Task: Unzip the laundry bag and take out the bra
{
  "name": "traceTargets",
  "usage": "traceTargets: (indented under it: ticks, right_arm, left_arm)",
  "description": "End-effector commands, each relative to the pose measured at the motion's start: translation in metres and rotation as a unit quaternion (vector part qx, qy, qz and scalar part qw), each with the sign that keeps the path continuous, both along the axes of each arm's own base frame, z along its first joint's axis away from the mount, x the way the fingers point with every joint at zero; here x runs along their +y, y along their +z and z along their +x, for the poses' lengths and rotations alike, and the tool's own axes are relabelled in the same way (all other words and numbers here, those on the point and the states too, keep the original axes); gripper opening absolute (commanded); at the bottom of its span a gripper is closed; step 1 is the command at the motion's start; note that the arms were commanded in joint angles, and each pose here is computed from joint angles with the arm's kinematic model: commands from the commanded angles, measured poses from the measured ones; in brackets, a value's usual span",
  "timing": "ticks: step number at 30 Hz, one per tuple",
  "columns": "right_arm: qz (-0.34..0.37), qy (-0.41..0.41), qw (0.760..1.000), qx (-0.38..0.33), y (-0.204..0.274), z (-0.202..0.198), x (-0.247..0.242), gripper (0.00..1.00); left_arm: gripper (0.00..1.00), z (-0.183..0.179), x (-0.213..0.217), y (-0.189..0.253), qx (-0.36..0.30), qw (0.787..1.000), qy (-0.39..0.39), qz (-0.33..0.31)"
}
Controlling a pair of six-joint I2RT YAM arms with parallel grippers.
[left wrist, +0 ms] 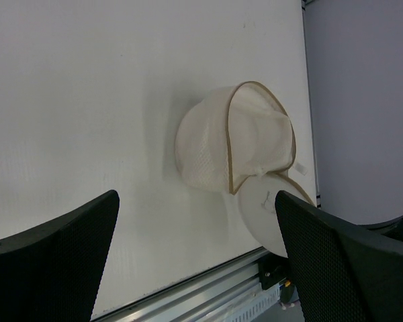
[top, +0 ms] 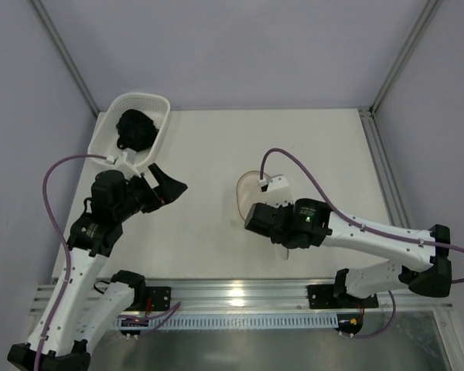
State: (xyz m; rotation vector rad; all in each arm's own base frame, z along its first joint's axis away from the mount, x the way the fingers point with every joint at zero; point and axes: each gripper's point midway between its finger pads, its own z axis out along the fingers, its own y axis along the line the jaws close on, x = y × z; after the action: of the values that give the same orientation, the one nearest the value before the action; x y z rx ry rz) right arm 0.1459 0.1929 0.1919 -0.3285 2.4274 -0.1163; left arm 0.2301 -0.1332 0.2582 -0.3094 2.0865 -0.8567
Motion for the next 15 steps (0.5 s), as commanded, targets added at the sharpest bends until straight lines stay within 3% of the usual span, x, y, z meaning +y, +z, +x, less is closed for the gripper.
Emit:
traceTargets:
  ticks: [1, 5, 6, 8, 10, 11, 13, 15]
  right_arm:
    - [0.084, 0.031, 0.996, 0.012, 0.015, 0.004, 0.014, 0.04]
    - [0.222, 0.033, 0.973, 0.044, 0.01, 0.008, 0.038, 0.04]
    - [0.299, 0.054, 0.951, 0.05, 0.026, 0.005, 0.058, 0.04]
    - [0.357, 0.024, 0.931, 0.073, 0.02, 0.007, 0.062, 0.03]
    - [0.438, 0.022, 0.895, 0.079, 0.031, 0.01, 0.074, 0.04]
    - [0.495, 0.016, 0.864, 0.093, 0.047, 0.01, 0.086, 0.04]
    - [0.546, 0.005, 0.827, 0.133, 0.044, 0.003, 0.092, 0.04]
    - [0.606, -0.008, 0.776, 0.176, 0.049, -0.005, 0.104, 0.04]
  left_arm:
    - [0.99, -0.007, -0.003, 0.003, -0.003, 1.0, -0.011, -0.007]
    - [1.0, -0.008, -0.002, 0.003, -0.005, 1.0, -0.01, -0.006]
    - [0.99, -0.008, -0.002, 0.002, -0.005, 1.0, -0.01, -0.005]
    - [0.99, -0.008, -0.001, 0.002, -0.004, 1.0, -0.009, -0.003]
    - [0.99, -0.009, 0.0, 0.003, -0.006, 1.0, -0.008, -0.003]
    - [1.0, -0.01, 0.001, 0.004, -0.008, 1.0, -0.007, -0.002]
    - [1.0, -0.011, 0.0, 0.005, -0.01, 1.0, -0.008, -0.003]
    - [0.99, -0.013, -0.001, 0.007, -0.011, 1.0, -0.016, -0.005]
